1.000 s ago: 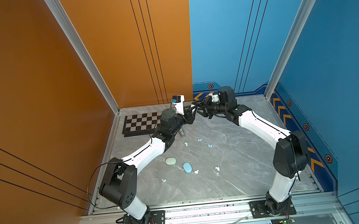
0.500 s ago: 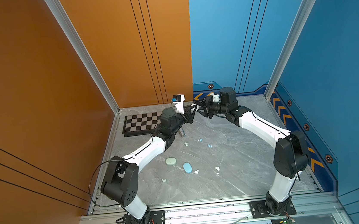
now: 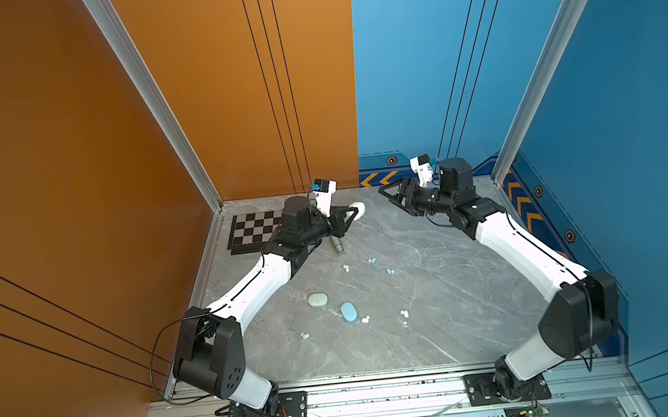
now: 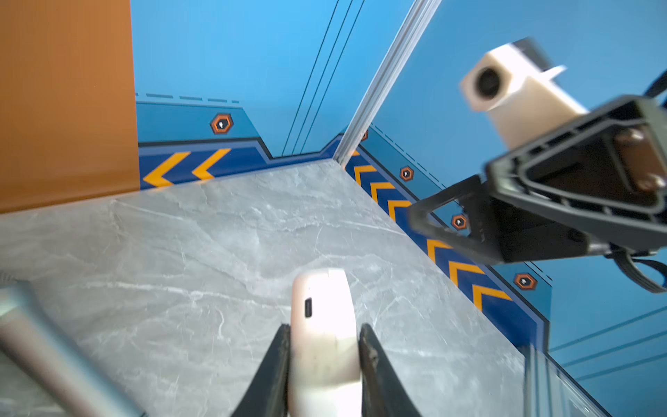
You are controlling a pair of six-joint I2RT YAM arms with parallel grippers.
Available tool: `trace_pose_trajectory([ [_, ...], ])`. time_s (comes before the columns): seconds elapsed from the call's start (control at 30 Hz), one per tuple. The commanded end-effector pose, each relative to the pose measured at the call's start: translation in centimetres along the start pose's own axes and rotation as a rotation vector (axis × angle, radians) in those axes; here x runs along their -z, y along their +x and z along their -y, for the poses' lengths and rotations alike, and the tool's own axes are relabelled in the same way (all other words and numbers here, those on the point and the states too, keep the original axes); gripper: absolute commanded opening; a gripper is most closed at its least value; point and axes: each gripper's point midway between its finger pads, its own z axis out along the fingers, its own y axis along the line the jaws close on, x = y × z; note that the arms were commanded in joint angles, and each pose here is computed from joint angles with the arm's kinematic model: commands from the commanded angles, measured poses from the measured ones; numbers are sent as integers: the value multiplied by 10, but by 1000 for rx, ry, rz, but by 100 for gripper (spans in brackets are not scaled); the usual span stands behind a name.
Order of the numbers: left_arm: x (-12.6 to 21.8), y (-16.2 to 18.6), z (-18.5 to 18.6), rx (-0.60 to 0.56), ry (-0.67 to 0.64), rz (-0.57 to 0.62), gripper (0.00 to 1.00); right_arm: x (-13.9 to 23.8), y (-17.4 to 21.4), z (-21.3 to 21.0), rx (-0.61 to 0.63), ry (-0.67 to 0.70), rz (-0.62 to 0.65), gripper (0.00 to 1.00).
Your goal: Insert the wireless bluetooth earbuds into the charging case
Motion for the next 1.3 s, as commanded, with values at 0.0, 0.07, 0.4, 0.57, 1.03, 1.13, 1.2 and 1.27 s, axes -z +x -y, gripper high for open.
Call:
trace_pose_trajectory([
  [0.0, 25, 18, 20, 64, 127, -124, 0, 25, 45, 13, 622, 72, -55, 64],
  [0.07, 37, 27, 21, 120, 167, -169, 0, 36, 74, 6, 908, 5, -91, 62],
  [0.4, 66, 69, 35, 335, 318, -346, 0, 16, 128, -14, 1370, -63, -242, 61],
  [0.57, 65, 79, 44, 390, 366, -391, 0, -2, 136, -20, 1462, -94, -271, 64],
  [1.03, 60, 96, 54, 444, 394, -475, 0, -28, 147, -28, 1539, -133, -294, 64],
  [1.13, 59, 96, 55, 441, 398, -479, 0, -31, 149, -24, 1535, -131, -306, 62],
  [1.2, 58, 97, 57, 441, 402, -483, 0, -34, 160, -32, 1547, -162, -312, 60],
  [1.27, 58, 97, 57, 442, 402, -485, 0, -35, 163, -33, 1549, -167, -316, 59],
])
